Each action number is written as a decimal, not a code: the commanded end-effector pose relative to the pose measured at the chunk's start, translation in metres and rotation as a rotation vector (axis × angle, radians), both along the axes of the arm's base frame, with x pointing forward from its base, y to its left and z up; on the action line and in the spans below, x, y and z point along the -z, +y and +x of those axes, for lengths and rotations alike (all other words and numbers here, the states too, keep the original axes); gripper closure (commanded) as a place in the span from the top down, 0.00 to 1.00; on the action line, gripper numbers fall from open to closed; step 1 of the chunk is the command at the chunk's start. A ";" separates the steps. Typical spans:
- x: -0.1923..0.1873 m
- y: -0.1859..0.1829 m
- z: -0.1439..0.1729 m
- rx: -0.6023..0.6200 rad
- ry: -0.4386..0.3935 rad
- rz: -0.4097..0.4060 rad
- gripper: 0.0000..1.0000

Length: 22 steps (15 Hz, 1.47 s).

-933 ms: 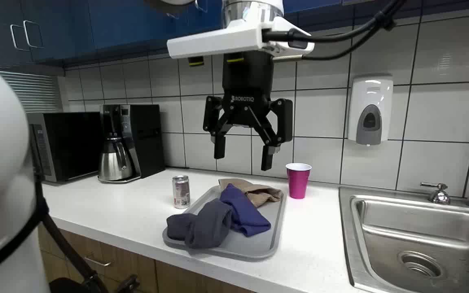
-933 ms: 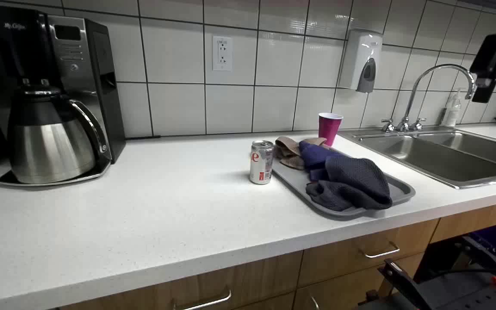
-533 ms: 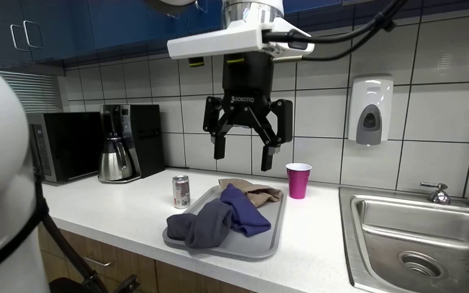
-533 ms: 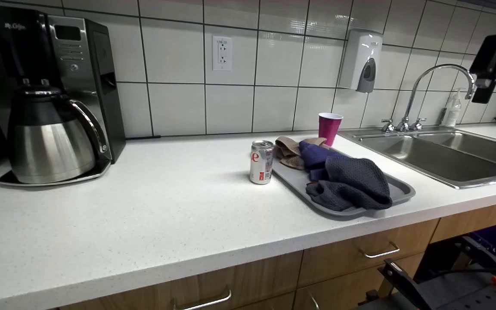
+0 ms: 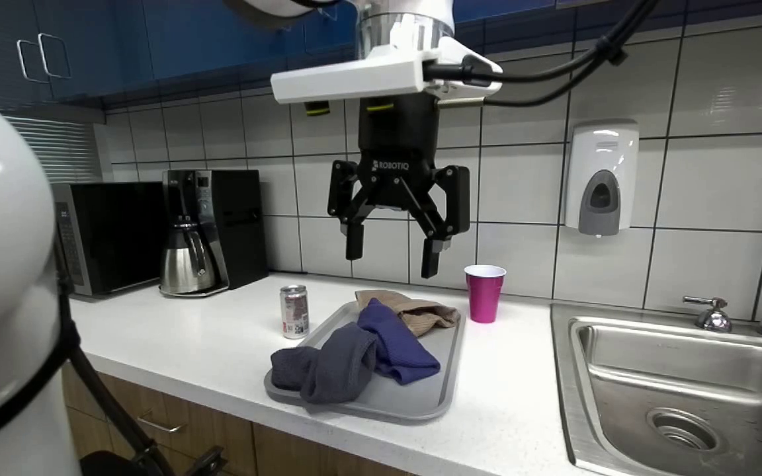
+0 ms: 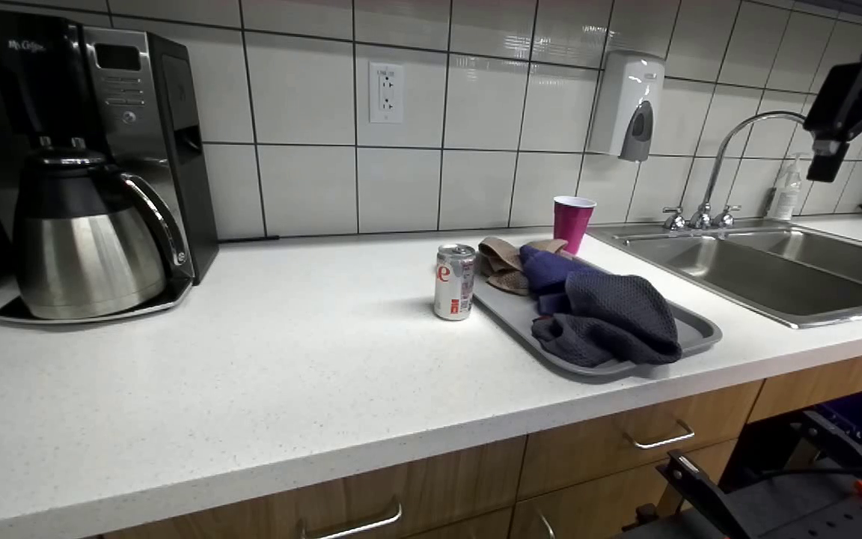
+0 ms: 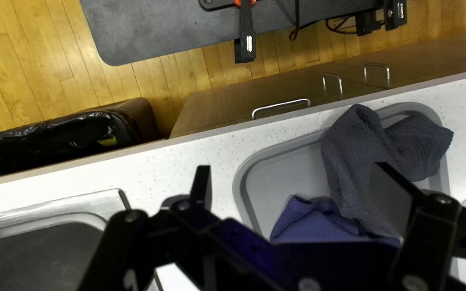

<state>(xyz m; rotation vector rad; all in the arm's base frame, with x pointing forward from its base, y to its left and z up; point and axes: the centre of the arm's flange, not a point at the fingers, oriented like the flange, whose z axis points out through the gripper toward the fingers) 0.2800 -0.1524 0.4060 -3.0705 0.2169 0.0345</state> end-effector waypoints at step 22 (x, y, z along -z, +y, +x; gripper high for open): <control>0.090 0.111 0.085 0.014 -0.087 -0.013 1.00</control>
